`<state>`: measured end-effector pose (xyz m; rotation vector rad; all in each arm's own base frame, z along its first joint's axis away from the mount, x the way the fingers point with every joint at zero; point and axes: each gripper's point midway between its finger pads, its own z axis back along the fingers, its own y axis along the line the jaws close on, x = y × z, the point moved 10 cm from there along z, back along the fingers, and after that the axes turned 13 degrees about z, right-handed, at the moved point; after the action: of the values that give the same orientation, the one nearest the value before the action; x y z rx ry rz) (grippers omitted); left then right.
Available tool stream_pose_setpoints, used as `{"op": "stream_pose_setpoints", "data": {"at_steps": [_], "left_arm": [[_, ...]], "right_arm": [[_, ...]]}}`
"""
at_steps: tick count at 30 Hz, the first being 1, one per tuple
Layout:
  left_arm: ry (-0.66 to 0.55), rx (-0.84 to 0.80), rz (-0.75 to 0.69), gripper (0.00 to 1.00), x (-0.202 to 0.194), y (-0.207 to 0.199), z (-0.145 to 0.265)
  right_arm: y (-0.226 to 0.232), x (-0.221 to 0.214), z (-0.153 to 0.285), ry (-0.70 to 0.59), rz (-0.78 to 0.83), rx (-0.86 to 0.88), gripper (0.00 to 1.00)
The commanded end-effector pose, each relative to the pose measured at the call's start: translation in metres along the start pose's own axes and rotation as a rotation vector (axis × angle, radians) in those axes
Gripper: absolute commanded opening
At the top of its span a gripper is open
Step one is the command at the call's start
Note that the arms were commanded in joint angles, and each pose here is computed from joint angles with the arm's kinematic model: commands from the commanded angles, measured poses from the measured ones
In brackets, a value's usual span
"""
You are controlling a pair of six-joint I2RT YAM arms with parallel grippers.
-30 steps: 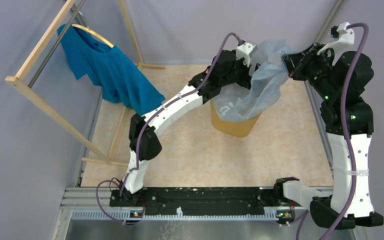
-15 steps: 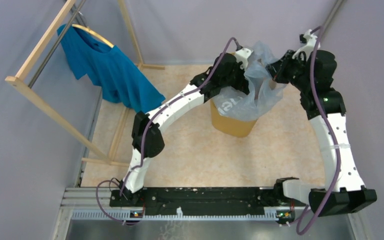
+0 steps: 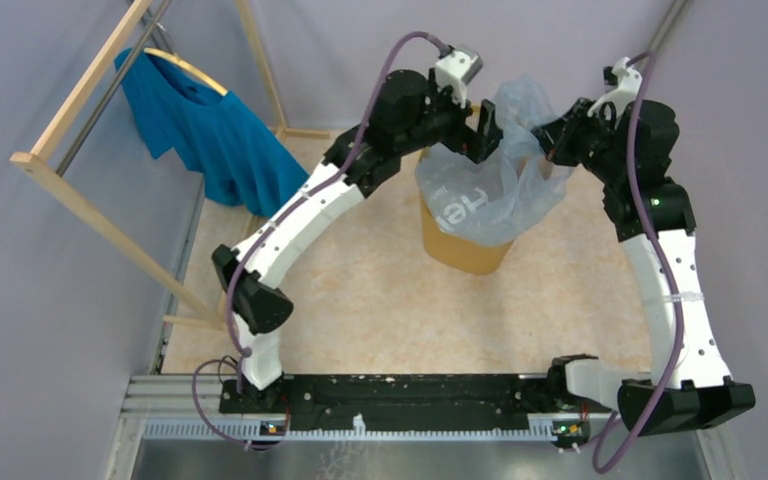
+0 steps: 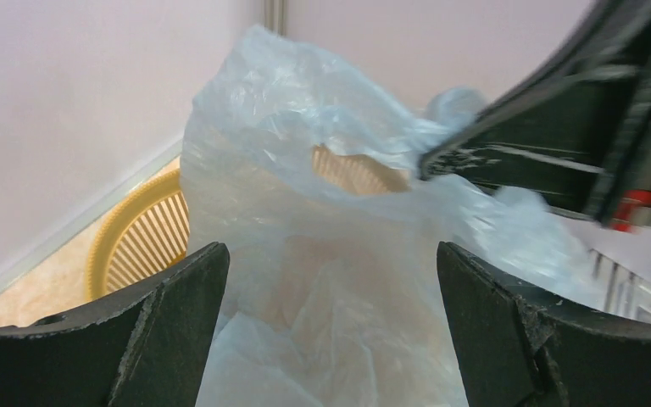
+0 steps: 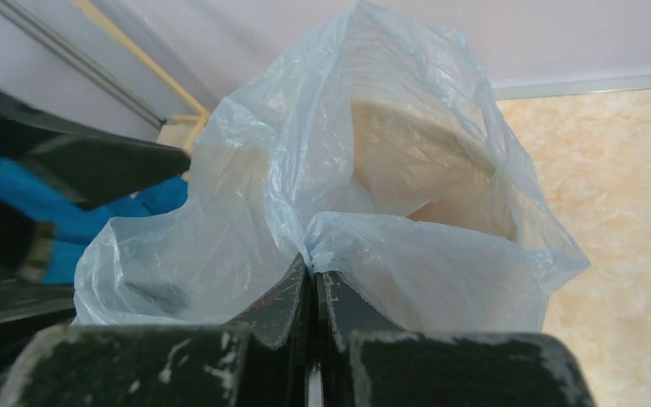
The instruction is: Put the trash bags into the trash bin
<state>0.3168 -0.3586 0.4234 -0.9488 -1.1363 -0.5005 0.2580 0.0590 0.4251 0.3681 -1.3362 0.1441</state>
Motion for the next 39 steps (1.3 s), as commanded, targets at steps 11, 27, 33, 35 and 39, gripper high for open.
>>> {"op": "stream_pose_setpoints", "data": {"at_steps": [11,27,33,35,39], "left_arm": [[0.071,-0.299,-0.007,0.99,-0.030,-0.049,0.161],[0.046,-0.100,0.475,0.99,-0.091,-0.028,0.152],[0.023,-0.148,0.513,0.95,-0.091,-0.027,0.132],[0.016,-0.156,0.506,0.87,-0.088,-0.027,0.126],[-0.003,-0.170,0.471,0.54,-0.076,-0.029,0.117]], "right_arm": [[0.014,0.029,0.022,-0.117,0.021,0.091,0.00],[0.017,0.026,0.027,-0.113,0.000,0.111,0.00],[0.018,0.026,0.030,-0.115,0.004,0.113,0.00],[0.018,0.026,0.030,-0.117,0.003,0.115,0.00],[0.019,0.025,0.030,-0.119,0.003,0.126,0.00]]}}
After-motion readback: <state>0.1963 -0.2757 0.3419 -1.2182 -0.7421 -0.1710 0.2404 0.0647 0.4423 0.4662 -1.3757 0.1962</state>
